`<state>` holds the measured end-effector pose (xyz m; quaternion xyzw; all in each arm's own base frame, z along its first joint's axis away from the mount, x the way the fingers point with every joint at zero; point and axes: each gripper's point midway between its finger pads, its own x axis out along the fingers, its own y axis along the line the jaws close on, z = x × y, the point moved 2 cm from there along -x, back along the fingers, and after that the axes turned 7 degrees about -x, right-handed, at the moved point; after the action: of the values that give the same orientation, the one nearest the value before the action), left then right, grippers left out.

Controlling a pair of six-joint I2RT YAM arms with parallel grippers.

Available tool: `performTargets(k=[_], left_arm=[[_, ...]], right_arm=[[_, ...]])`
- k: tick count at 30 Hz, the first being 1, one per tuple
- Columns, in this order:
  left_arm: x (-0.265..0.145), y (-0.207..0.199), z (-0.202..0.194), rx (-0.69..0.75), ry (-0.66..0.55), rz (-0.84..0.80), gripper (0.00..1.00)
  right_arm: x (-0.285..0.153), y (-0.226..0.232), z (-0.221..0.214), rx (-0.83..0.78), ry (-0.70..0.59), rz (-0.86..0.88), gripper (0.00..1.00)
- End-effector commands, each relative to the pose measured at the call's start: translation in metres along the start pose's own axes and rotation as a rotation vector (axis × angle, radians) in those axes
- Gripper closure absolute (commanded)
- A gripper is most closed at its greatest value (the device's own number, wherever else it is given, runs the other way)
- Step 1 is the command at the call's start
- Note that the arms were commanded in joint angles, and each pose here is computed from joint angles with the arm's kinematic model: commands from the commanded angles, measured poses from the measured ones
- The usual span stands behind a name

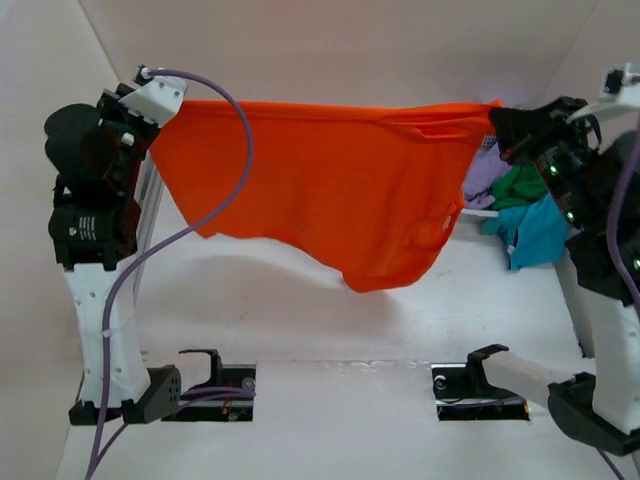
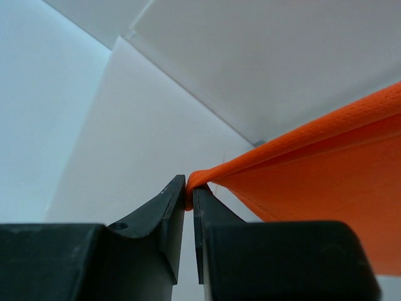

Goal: Fold and stack the t-shirts
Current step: Flatten out the tshirt

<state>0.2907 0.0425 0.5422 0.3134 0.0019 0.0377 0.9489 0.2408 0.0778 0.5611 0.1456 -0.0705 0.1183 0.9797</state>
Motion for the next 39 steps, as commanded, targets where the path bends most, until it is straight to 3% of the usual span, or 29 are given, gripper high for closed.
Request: performTargets(k=[1,6,11,18,19,20,21,22,25,26,29,32,39], left_arm=[[0.043,-0.025,-0.042,-0.007,0.165,-0.034,0.91],[0.105,-0.072,-0.086,-0.028,0.269,-0.157,0.91],[0.171,-0.127,-0.15,-0.028,0.398,-0.264,0.9],[0.254,-0.189,-0.245,-0.024,0.556,-0.337,0.9],[0.266,-0.197,-0.256,-0.028,0.562,-0.336,0.89],[0.277,-0.202,-0.264,-0.031,0.563,-0.329,0.86],[0.285,-0.205,-0.268,-0.035,0.559,-0.319,0.81],[0.296,-0.21,-0.272,-0.041,0.551,-0.305,0.71],[0.315,-0.207,-0.272,-0.052,0.528,-0.24,0.39],[0.315,-0.202,-0.267,-0.053,0.521,-0.223,0.32],[0.286,-0.188,-0.234,-0.047,0.479,-0.252,0.26],[0.213,-0.198,-0.219,0.055,0.422,-0.427,0.23],[0.025,-0.257,-0.307,0.331,0.601,-0.781,0.26]], right_arm=[[0.059,-0.016,-0.024,-0.041,0.06,-0.082,1.0],[0.147,-0.026,-0.083,-0.04,0.213,-0.045,1.0],[0.237,-0.063,-0.179,-0.02,0.399,-0.08,1.0],[0.316,-0.099,-0.291,0.016,0.509,-0.121,0.97],[0.323,-0.104,-0.303,0.023,0.511,-0.132,0.94],[0.329,-0.109,-0.316,0.029,0.51,-0.147,0.85],[0.334,-0.113,-0.323,0.03,0.503,-0.16,0.72],[0.338,-0.118,-0.329,0.026,0.495,-0.177,0.53],[0.344,-0.123,-0.329,0.02,0.468,-0.202,0.4],[0.34,-0.121,-0.32,0.023,0.462,-0.206,0.35],[0.31,-0.11,-0.295,0.018,0.498,-0.204,0.34],[0.234,-0.106,-0.3,0.024,0.619,-0.236,0.32],[0.066,-0.083,-0.397,0.054,0.928,-0.273,0.32]])
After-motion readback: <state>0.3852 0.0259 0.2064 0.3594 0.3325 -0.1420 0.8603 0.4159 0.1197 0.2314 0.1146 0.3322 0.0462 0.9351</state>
